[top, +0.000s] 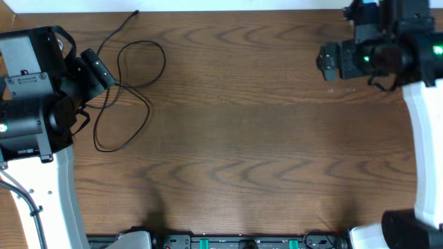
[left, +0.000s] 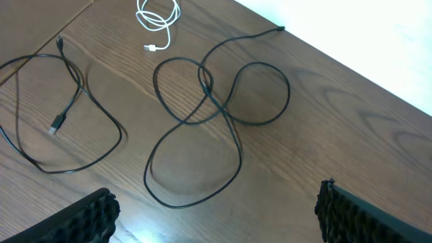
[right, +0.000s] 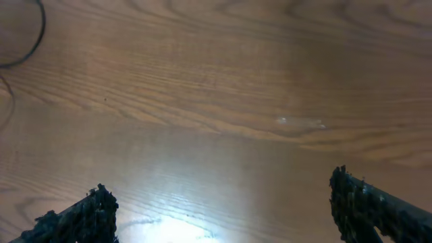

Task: Untangle cables

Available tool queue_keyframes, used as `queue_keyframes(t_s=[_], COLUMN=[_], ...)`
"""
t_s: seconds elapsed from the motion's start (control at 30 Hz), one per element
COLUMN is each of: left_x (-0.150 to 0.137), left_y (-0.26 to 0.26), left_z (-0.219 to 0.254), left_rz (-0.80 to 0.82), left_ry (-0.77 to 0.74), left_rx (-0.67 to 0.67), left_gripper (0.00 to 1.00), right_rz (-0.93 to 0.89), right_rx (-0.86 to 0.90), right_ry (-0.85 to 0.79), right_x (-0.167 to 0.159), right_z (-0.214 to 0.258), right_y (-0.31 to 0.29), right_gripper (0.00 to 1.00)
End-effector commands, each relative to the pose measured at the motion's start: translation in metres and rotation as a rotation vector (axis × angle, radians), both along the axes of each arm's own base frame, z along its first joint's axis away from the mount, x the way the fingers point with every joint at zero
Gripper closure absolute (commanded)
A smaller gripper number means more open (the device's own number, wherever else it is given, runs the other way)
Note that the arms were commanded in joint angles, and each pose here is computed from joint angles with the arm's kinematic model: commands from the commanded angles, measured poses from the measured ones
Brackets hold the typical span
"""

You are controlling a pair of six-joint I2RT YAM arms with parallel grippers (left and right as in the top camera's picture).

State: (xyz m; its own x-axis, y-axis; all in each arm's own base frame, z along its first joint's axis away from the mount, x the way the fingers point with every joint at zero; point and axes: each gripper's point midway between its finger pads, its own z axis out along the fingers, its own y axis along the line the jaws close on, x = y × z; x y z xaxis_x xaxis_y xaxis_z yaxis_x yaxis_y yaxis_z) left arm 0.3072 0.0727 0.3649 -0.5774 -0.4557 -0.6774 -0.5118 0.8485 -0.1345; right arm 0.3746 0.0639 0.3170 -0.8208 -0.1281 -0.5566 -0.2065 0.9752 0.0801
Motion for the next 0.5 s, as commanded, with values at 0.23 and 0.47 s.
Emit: queue_keyframes(t_s=[0.23, 0.47], left_x=[0.001, 0.001], left_y=[-0.002, -0.002], left_z=[-0.001, -0.001], left_rz=[-0.016, -0.016], left_ry=[0.006, 0.005], left_rx=[0.001, 0.001], left_gripper=[0.05, 0.05], right_rz=[-0.050, -0.048], right_rx=[-0.067, -0.067], right_ry=[-0.005, 0.002], right_x=[-0.031, -0.031], right_z=[0.015, 0.014], right_y=[-0.016, -0.016], right_gripper=[0.01, 0.01])
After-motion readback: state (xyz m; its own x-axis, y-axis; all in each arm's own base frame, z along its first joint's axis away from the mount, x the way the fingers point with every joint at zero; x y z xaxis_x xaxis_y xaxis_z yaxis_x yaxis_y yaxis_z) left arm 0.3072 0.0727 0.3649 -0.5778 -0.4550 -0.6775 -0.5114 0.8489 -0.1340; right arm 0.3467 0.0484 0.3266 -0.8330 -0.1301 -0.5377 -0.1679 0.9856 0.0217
